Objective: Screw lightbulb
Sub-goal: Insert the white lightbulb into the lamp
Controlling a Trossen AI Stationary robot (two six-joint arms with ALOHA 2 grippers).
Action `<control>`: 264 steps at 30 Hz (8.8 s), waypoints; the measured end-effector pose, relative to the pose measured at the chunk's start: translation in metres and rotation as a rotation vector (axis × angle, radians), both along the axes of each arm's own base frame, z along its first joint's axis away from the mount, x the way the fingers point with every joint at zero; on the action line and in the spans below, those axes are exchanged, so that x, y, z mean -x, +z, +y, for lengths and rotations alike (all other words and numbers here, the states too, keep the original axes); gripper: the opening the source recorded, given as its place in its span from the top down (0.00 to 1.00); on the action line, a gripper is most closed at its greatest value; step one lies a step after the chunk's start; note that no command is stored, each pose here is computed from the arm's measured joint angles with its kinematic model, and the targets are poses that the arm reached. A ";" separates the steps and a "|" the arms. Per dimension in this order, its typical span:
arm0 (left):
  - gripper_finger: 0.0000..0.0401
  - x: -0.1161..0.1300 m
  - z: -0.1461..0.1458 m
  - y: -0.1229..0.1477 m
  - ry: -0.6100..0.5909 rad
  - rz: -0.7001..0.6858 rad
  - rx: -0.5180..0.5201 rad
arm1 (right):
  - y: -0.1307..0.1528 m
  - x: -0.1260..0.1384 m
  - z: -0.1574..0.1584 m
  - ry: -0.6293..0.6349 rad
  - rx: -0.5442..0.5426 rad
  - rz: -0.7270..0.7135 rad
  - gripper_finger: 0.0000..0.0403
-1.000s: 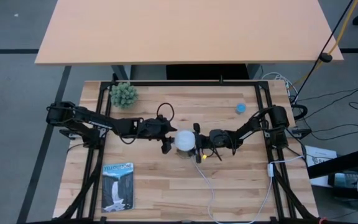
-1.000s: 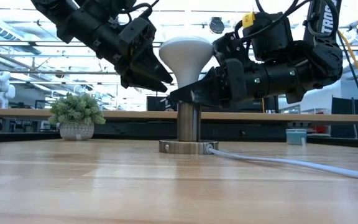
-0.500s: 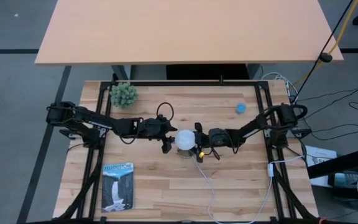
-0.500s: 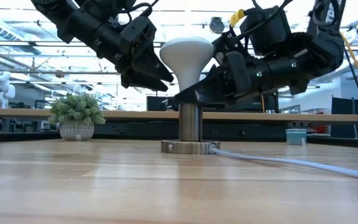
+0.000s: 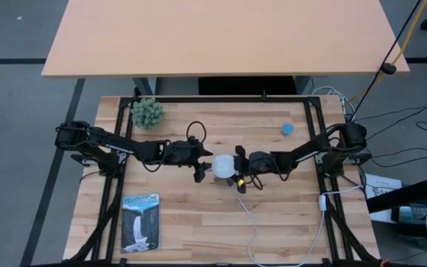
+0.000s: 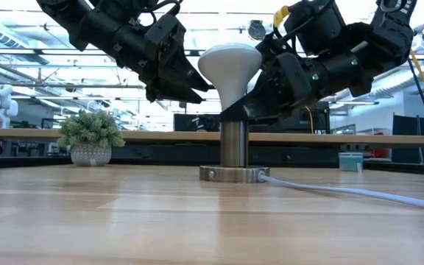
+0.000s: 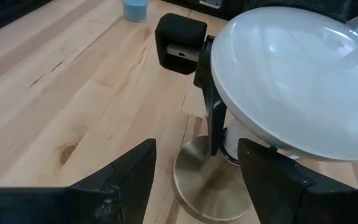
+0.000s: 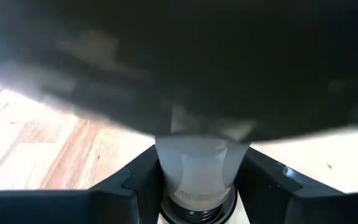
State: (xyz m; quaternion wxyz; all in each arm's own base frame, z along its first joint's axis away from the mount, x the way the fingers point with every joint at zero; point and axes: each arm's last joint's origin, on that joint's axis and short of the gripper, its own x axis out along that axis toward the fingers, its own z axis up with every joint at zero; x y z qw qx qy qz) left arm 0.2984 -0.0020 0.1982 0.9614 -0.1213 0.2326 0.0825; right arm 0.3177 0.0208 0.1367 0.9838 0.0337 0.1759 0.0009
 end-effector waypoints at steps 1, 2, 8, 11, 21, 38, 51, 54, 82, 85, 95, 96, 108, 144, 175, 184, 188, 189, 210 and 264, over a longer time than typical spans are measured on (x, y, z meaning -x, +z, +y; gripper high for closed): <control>0.42 0.000 0.000 0.000 0.000 0.000 0.000 | 0.000 0.000 0.000 -0.001 -0.002 0.002 0.58; 0.42 0.000 0.000 0.000 0.000 0.000 0.000 | -0.001 0.000 0.000 -0.001 -0.003 0.005 0.58; 0.42 0.000 0.000 0.000 0.000 -0.003 0.000 | -0.001 -0.001 0.000 -0.001 -0.004 -0.007 0.57; 0.42 0.000 0.000 0.001 0.000 -0.006 0.000 | 0.000 -0.001 0.000 0.000 -0.005 -0.016 0.57; 0.42 0.000 0.000 0.000 -0.005 -0.005 0.005 | -0.001 -0.001 0.000 0.000 -0.005 -0.014 0.43; 0.42 0.000 0.000 0.000 -0.007 -0.002 0.007 | 0.014 0.006 0.000 -0.006 -0.032 0.023 0.40; 0.42 -0.006 0.000 -0.018 0.001 0.062 0.021 | 0.027 0.024 -0.001 -0.029 -0.069 0.163 0.40; 0.42 -0.005 0.000 -0.021 -0.002 0.088 0.014 | 0.033 0.033 -0.002 -0.040 -0.083 0.216 0.40; 1.00 -0.008 -0.046 -0.029 -0.206 0.066 -0.038 | -0.001 0.102 -0.037 -0.139 -0.178 -0.090 1.00; 1.00 -0.011 -0.040 -0.026 -0.241 0.030 -0.012 | 0.003 0.105 -0.048 -0.118 -0.183 -0.164 1.00; 1.00 -0.011 -0.016 -0.035 -0.384 0.094 -0.005 | 0.001 0.084 -0.070 0.014 -0.233 0.001 1.00; 1.00 -0.011 -0.014 -0.035 -0.391 0.089 0.005 | -0.001 0.084 -0.069 0.021 -0.244 0.011 1.00; 1.00 -0.012 -0.006 -0.032 -0.371 0.065 0.002 | 0.004 0.082 -0.069 0.024 -0.235 -0.040 1.00; 1.00 -0.032 -0.038 -0.046 -0.362 -0.112 -0.074 | -0.043 0.020 -0.062 0.022 -0.204 -0.251 1.00; 1.00 -0.032 -0.024 -0.051 -0.325 -0.059 -0.065 | -0.024 0.039 -0.044 0.047 -0.184 -0.271 1.00; 1.00 -0.032 -0.024 -0.051 -0.321 -0.060 -0.053 | -0.023 0.040 -0.037 0.056 -0.188 -0.207 1.00; 1.00 -0.032 -0.024 -0.051 -0.323 -0.060 -0.044 | -0.023 0.040 -0.032 0.076 -0.191 -0.205 1.00; 1.00 -0.032 -0.024 -0.051 -0.327 -0.060 -0.042 | -0.023 0.040 -0.030 0.081 -0.191 -0.204 1.00; 1.00 -0.022 -0.022 -0.036 -0.323 -0.014 -0.062 | -0.023 0.040 -0.024 0.097 -0.209 -0.199 1.00; 1.00 -0.020 -0.006 -0.040 -0.191 0.046 -0.109 | 0.003 0.034 -0.012 0.144 -0.196 -0.063 1.00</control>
